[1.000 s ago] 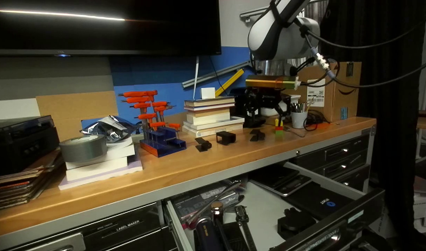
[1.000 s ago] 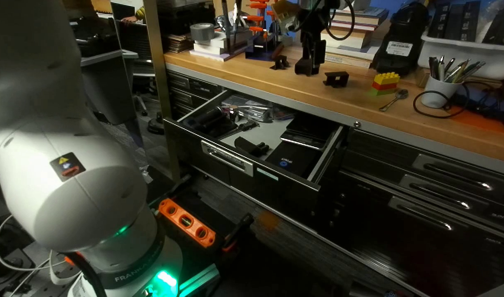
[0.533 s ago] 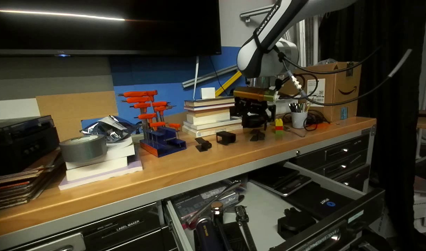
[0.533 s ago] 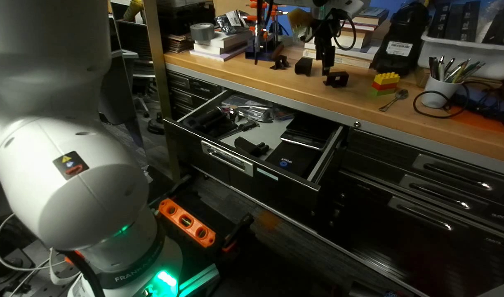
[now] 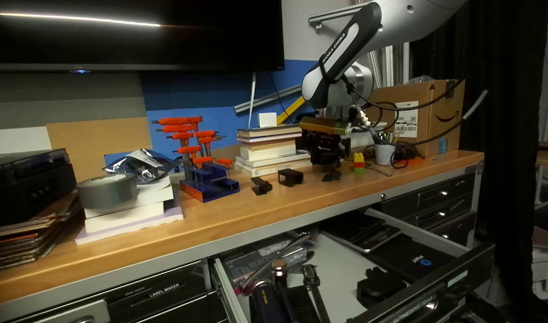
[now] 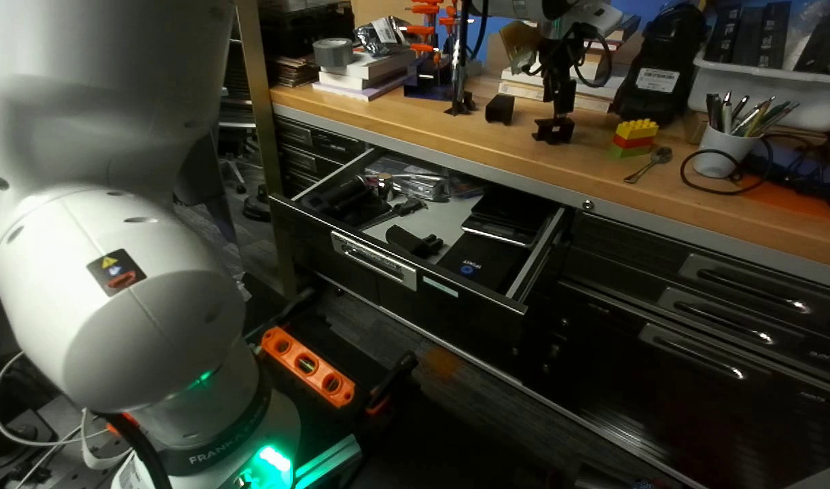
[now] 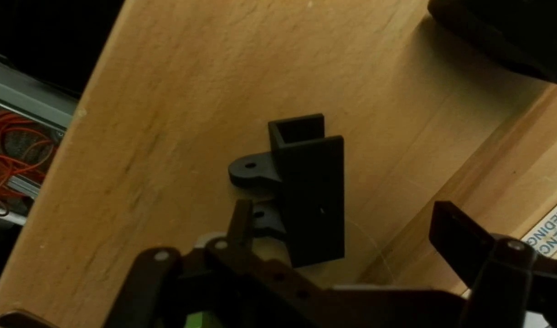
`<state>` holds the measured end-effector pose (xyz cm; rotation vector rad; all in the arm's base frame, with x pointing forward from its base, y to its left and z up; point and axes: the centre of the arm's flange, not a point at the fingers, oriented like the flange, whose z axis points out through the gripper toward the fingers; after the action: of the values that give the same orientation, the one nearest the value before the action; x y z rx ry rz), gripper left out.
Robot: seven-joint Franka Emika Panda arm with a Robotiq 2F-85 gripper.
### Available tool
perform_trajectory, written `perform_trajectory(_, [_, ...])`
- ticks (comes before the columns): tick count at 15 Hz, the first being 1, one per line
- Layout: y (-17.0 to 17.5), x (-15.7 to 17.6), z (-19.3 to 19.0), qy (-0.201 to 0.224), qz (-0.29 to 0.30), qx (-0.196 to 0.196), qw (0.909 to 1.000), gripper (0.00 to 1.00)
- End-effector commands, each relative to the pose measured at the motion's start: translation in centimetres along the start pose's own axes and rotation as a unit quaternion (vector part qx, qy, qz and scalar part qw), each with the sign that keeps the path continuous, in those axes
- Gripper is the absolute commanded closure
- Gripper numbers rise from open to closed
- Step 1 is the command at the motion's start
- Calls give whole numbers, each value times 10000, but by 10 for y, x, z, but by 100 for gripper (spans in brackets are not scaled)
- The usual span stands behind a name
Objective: Pick up all the black objects and put them in the open drawer and close it
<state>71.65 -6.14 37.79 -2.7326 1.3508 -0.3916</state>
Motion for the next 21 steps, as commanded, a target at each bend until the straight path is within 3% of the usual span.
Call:
perform_trajectory(1, [-16, 23, 3, -180, 8, 37, 9998, 0])
perform_trajectory(21, [-26, 26, 31, -668, -135, -223, 9974, 0])
